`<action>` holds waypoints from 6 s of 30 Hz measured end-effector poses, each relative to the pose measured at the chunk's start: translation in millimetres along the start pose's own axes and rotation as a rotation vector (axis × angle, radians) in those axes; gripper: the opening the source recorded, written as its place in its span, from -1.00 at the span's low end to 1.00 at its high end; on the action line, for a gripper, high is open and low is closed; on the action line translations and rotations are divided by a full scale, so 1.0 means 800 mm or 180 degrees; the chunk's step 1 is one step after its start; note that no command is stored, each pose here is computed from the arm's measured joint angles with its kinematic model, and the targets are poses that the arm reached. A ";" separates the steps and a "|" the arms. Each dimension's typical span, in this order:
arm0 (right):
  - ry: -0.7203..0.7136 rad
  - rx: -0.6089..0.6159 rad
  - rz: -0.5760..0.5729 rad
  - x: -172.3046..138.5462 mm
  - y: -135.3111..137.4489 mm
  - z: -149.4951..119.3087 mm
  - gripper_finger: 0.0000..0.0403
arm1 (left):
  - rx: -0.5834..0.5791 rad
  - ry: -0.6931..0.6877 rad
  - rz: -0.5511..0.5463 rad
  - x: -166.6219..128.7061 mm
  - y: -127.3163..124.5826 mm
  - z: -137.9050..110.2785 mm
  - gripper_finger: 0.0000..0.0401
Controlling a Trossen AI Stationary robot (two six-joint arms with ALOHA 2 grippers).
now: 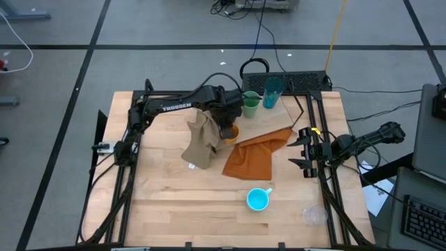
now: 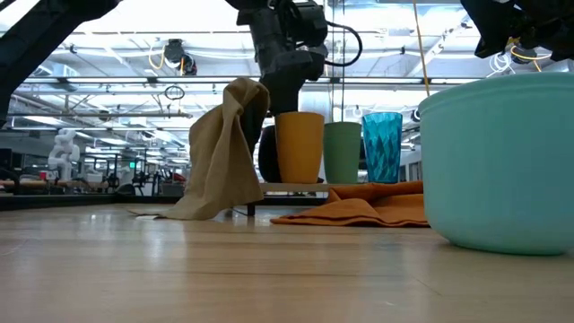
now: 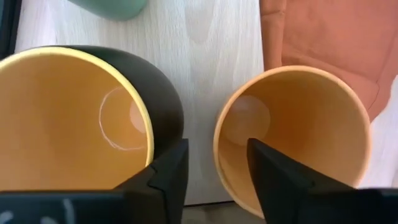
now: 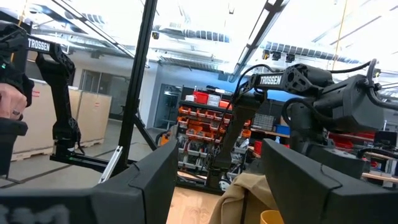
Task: Stack small to large cups/mugs on shelf
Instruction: Put the light blue mug on the shelf
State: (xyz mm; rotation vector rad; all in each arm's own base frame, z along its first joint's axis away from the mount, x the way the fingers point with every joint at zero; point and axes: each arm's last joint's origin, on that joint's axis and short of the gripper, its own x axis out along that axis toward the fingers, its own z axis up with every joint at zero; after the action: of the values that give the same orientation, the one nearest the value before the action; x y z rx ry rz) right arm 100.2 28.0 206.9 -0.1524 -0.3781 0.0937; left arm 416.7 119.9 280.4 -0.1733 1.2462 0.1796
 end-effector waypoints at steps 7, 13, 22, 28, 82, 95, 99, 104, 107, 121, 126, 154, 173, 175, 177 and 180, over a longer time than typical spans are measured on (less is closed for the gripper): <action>-0.0001 -0.0008 0.0000 0.000 0.000 0.000 0.09 | -0.0020 -0.0203 0.0049 -0.036 0.000 0.011 -0.05; -0.0047 -0.0117 -0.0015 0.000 0.000 0.002 0.09 | -0.0126 -0.0337 -0.0123 -0.084 -0.016 0.014 -0.05; -0.0501 -0.0258 -0.0147 0.003 -0.014 0.060 0.09 | 0.0281 -0.1321 0.0037 -0.243 -0.081 -0.044 -0.05; -0.0345 -0.0222 0.0061 -0.019 -0.030 0.123 0.09 | 0.0128 -0.2168 0.0194 -0.384 -0.114 -0.175 -0.05; 0.0280 0.0450 -0.0425 -0.058 -0.061 0.187 0.09 | 0.0782 -0.3842 -0.0214 -0.075 -0.122 -0.406 -0.05; 0.0502 -0.0179 -0.0694 -0.076 -0.066 0.206 0.09 | 0.0359 -0.4112 -0.0438 -0.098 -0.063 -0.464 -0.05; 0.0790 -0.0087 -0.0808 -0.098 -0.066 0.220 0.09 | 0.0301 -0.4042 -0.0491 -0.095 -0.064 -0.464 -0.05; 0.1076 0.0203 -0.1070 -0.119 -0.057 0.223 0.09 | 0.0184 -0.3912 -0.0502 -0.090 -0.064 -0.464 -0.05; 0.1102 0.0408 -0.1197 -0.107 -0.050 0.209 0.09 | 0.0189 -0.3878 -0.0492 -0.086 -0.066 -0.464 -0.05; -0.0585 0.0698 -0.0402 -0.020 -0.054 0.022 0.09 | 0.0107 -0.3863 -0.0504 -0.072 -0.070 -0.463 -0.05; -0.0519 0.0974 0.0337 -0.012 -0.045 0.018 0.09 | 0.0113 -0.3859 -0.0528 -0.072 -0.070 -0.463 -0.05; 0.0686 0.1073 0.0607 0.054 -0.053 0.034 0.08 | -0.0003 -0.3913 -0.0555 -0.075 -0.070 -0.461 -0.05; 0.2553 0.1285 0.0737 0.127 -0.027 0.054 0.05 | -0.0214 -0.3942 -0.0580 -0.076 -0.069 -0.461 -0.05; 0.2732 0.1396 0.0752 0.134 -0.023 0.055 0.05 | -0.0250 -0.3964 -0.0561 -0.077 -0.069 -0.460 -0.05; 0.2880 0.1414 0.0833 0.138 -0.015 0.051 0.05 | -0.0264 -0.3968 -0.0543 -0.077 -0.069 -0.460 -0.05; 0.3080 0.1481 0.0922 0.145 -0.003 0.039 0.05 | -0.0271 -0.3968 -0.0547 -0.077 -0.069 -0.460 -0.05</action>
State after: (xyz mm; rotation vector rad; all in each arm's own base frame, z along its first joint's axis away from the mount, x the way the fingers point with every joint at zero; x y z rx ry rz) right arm 196.1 43.5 277.8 0.2144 0.6364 0.3704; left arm 70.3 -20.0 226.7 -0.1912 -0.0176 0.1472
